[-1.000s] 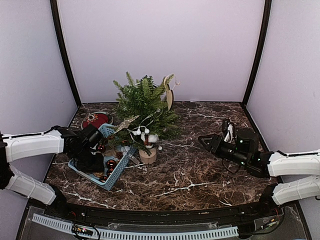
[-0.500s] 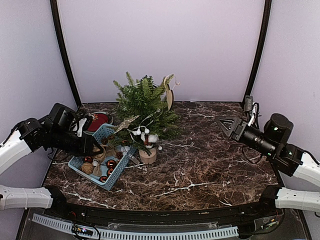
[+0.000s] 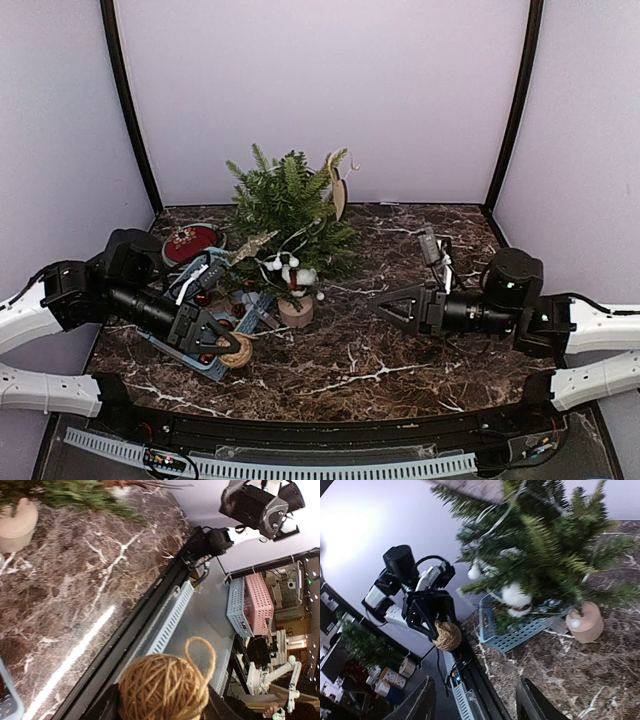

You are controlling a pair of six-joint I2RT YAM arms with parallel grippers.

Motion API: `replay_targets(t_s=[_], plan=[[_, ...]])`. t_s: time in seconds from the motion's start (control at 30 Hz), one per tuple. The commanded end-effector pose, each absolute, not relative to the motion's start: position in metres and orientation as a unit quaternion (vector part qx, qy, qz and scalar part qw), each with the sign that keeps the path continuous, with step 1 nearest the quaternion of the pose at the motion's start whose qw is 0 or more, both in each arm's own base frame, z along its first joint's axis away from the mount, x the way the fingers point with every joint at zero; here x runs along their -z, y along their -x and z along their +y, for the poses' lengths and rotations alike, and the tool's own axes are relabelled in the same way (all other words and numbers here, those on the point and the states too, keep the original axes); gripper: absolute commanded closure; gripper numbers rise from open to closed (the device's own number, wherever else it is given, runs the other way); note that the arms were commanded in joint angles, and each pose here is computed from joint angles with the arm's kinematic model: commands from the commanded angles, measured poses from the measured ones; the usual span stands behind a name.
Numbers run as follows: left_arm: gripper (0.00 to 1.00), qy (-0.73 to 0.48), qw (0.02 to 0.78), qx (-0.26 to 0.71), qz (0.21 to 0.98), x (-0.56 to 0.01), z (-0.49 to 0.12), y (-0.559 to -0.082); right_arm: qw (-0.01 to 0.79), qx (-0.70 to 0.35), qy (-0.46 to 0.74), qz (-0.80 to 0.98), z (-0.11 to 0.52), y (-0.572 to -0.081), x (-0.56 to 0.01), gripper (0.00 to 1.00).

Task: Decorate the small christmas tree
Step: Pass from the left arm to the right

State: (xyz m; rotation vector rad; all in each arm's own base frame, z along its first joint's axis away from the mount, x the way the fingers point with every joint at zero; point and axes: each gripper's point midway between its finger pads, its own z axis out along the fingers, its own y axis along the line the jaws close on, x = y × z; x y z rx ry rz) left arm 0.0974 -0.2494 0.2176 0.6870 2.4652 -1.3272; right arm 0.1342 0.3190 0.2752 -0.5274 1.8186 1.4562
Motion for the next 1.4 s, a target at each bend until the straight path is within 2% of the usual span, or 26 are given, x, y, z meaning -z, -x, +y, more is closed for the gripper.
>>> replay_targets(t_s=[0.0,0.43,0.7,0.87,1.13,1.23,1.37], plan=[[0.69,-0.27,0.124,0.547,0.783,-0.258,-0.282,-0.074,0.365,-0.619,0.237,0.653,0.343,-0.101,-0.301,0.43],[0.69,-0.328,0.122,0.599,0.72,-0.313,-0.348,-0.041,0.397,-0.634,0.319,0.582,0.404,-0.053,-0.338,0.51],[0.69,-0.324,0.127,0.603,0.718,-0.32,-0.359,-0.043,0.347,-0.673,0.358,0.546,0.406,-0.026,-0.341,0.51],[0.69,-0.32,0.125,0.602,0.721,-0.318,-0.361,-0.044,0.354,-0.662,0.357,0.556,0.4,-0.029,-0.338,0.5],[0.7,-0.294,0.13,0.581,0.748,-0.313,-0.36,-0.053,0.4,-0.602,0.345,0.598,0.379,-0.049,-0.34,0.42],[0.69,-0.288,0.125,0.578,0.753,-0.31,-0.361,-0.054,0.409,-0.57,0.354,0.619,0.376,-0.053,-0.335,0.43],[0.69,-0.266,0.122,0.562,0.774,-0.304,-0.361,-0.061,0.424,-0.524,0.368,0.641,0.379,-0.053,-0.336,0.49]])
